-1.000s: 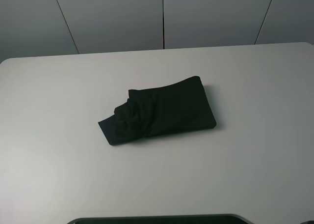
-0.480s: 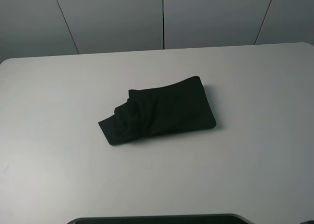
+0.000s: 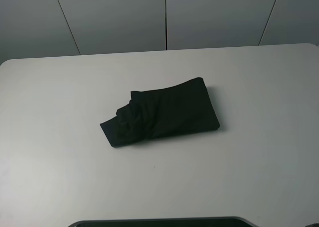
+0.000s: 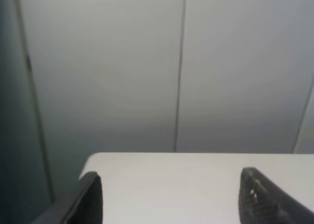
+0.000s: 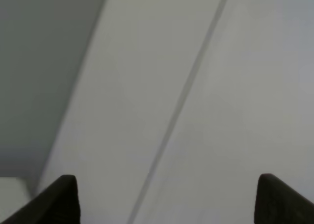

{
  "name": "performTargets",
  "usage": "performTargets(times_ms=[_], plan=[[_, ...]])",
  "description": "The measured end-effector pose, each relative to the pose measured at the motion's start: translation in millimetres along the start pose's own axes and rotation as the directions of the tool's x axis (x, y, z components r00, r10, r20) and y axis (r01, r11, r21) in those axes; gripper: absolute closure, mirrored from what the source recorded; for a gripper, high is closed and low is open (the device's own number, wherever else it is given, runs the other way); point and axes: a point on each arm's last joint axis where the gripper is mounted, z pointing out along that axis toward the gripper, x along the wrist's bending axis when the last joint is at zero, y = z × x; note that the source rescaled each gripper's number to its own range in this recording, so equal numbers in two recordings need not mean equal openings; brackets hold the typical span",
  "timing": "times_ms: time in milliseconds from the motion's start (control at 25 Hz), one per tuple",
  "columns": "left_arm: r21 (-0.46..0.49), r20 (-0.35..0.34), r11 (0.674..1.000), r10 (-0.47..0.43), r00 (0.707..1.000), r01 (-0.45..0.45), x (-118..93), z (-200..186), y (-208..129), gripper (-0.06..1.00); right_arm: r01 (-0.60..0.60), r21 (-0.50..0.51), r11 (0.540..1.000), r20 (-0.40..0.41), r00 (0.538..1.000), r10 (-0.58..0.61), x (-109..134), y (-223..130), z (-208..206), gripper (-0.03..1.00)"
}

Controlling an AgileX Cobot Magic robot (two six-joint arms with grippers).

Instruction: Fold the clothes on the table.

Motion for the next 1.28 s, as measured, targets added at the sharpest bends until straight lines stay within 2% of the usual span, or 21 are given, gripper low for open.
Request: performTargets(times_ms=[160, 240, 360, 440, 520, 680, 880, 1000, 1160, 1280], plan=[[0.151, 0.110, 0.988, 0.019, 0.994, -0.036, -19, 27, -27, 0.18, -0.035, 0.146, 0.989, -0.268, 0.961, 0.073, 64, -15, 30, 0.05], [0.222, 0.138, 0.971, 0.061, 0.989, -0.090, -26, 41, -43, 0.18, -0.031, 0.238, 0.971, -0.355, 0.928, 0.116, 89, -32, 47, 0.05], [0.316, 0.149, 0.937, 0.108, 0.983, -0.150, -31, 60, -67, 0.18, 0.009, 0.369, 0.929, -0.430, 0.888, 0.162, 117, -61, 68, 0.01], [0.371, 0.151, 0.912, 0.128, 0.980, -0.176, -33, 70, -82, 0.18, 0.031, 0.435, 0.900, -0.457, 0.869, 0.191, 131, -80, 79, -0.02], [0.399, 0.151, 0.898, 0.136, 0.979, -0.186, -34, 74, -89, 0.18, 0.023, 0.457, 0.889, -0.476, 0.851, 0.222, 139, -87, 83, -0.03], [0.406, 0.137, 0.901, 0.109, 0.985, -0.156, -34, 75, -90, 0.18, -0.017, 0.436, 0.900, -0.485, 0.838, 0.251, 144, -86, 86, -0.03], [0.356, 0.117, 0.930, 0.052, 0.992, -0.090, -35, 78, -87, 0.18, -0.027, 0.421, 0.906, -0.510, 0.819, 0.262, 146, -87, 88, -0.03], [0.359, 0.106, 0.932, 0.004, 0.994, -0.042, -37, 83, -92, 0.18, -0.029, 0.416, 0.909, -0.527, 0.807, 0.267, 145, -86, 88, -0.03], [0.359, 0.137, 0.933, -0.025, 0.990, -0.026, -41, 84, -93, 0.18, -0.029, 0.414, 0.910, -0.534, 0.802, 0.269, 145, -86, 88, -0.03], [0.352, 0.194, 0.933, 0.005, 0.981, -0.074, -45, 83, -93, 0.18, -0.029, 0.414, 0.910, -0.534, 0.802, 0.269, 145, -86, 88, -0.03]])
